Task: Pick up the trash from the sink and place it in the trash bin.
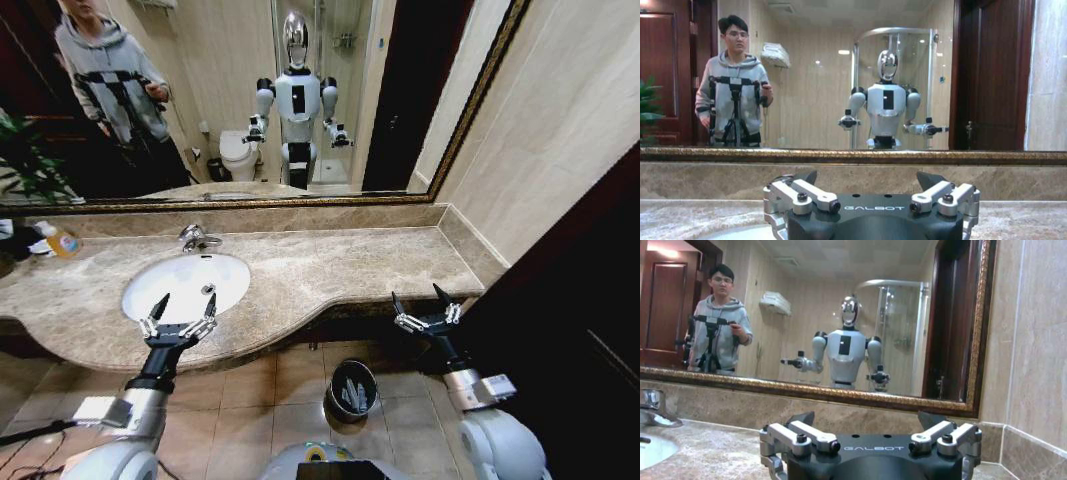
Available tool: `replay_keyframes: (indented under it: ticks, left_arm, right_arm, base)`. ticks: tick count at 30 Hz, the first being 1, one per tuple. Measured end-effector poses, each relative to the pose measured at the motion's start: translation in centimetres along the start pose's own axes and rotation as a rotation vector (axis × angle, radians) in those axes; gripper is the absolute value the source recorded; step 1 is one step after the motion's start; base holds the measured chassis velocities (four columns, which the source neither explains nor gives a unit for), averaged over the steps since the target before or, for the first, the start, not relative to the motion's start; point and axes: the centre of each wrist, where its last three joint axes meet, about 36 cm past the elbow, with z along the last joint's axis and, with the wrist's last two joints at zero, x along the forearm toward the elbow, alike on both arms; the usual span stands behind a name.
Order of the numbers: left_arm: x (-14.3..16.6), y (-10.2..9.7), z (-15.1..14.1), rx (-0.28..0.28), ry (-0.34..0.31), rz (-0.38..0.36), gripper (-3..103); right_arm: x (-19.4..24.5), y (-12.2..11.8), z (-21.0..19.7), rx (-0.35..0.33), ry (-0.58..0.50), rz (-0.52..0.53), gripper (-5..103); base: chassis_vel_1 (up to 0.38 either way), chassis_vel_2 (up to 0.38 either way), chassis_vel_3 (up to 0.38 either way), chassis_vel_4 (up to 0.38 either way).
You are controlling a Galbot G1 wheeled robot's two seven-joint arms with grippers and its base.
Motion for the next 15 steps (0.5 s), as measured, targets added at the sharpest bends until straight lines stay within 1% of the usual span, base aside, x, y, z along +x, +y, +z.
replay_keyframes:
  ticks: [15]
  left_arm:
    - [0.0, 0.0, 0.0, 0.0, 0.0, 0.0, 100]
  right_arm:
    - [0.0, -0.04, 0.08, -0.001, 0.003, 0.0, 100]
  base:
    - [0.0, 0.0, 0.0, 0.0]
